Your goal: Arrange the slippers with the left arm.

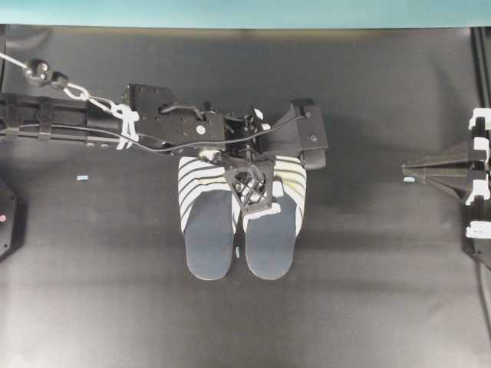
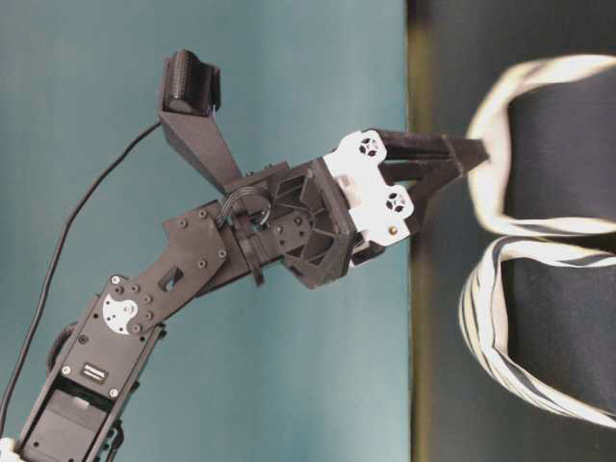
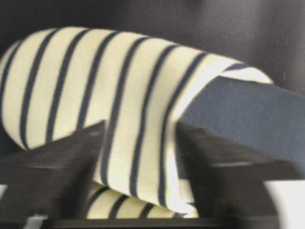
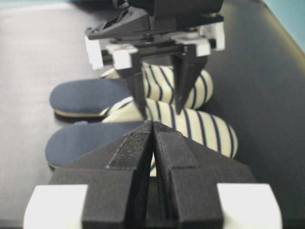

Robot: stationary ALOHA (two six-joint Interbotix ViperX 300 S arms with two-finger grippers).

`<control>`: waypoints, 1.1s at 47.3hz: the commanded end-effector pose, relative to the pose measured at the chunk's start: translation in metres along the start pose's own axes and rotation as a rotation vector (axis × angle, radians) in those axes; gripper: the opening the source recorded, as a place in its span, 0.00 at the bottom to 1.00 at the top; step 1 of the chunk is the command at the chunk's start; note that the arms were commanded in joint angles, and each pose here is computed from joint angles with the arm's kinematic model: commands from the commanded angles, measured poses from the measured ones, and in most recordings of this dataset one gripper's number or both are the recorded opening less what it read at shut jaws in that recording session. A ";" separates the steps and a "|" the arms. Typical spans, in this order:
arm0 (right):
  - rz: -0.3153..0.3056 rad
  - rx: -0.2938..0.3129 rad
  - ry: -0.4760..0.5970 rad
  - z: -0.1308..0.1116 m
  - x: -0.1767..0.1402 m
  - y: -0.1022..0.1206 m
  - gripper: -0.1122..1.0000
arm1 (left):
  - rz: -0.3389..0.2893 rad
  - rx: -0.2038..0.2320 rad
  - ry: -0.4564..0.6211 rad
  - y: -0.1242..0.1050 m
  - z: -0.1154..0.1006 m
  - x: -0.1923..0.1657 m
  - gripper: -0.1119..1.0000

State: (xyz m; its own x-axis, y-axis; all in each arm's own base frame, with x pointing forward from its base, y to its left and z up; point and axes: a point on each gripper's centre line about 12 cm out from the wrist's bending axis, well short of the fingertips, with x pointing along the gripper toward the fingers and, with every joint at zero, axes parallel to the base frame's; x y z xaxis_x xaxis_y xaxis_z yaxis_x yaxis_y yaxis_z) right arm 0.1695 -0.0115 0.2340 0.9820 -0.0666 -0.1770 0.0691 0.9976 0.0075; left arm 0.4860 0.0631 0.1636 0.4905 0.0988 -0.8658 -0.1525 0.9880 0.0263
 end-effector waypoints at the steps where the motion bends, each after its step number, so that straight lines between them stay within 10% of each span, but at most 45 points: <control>1: -0.002 0.006 -0.012 0.004 0.001 0.000 0.11 | -0.008 0.015 -0.019 -0.006 0.004 -0.004 0.76; 6: -0.002 0.006 -0.012 0.004 0.001 0.000 0.11 | -0.011 0.032 -0.019 -0.010 0.004 -0.005 0.90; 23: -0.001 0.008 -0.005 0.002 -0.001 0.000 0.11 | -0.039 0.175 -0.141 -0.035 0.017 -0.052 0.89; 52: -0.001 0.006 -0.026 0.006 -0.012 0.000 0.11 | -0.067 0.152 -0.510 -0.029 -0.046 -0.127 0.89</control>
State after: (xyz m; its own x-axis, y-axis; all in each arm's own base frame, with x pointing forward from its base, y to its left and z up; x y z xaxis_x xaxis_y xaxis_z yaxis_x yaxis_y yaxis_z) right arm 0.1581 -0.0107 0.2401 0.9858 -0.0663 -0.1543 0.0683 0.9976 0.0076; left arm 0.3968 0.0191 0.2399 0.8208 0.0485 -0.5692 0.0002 0.9964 0.0852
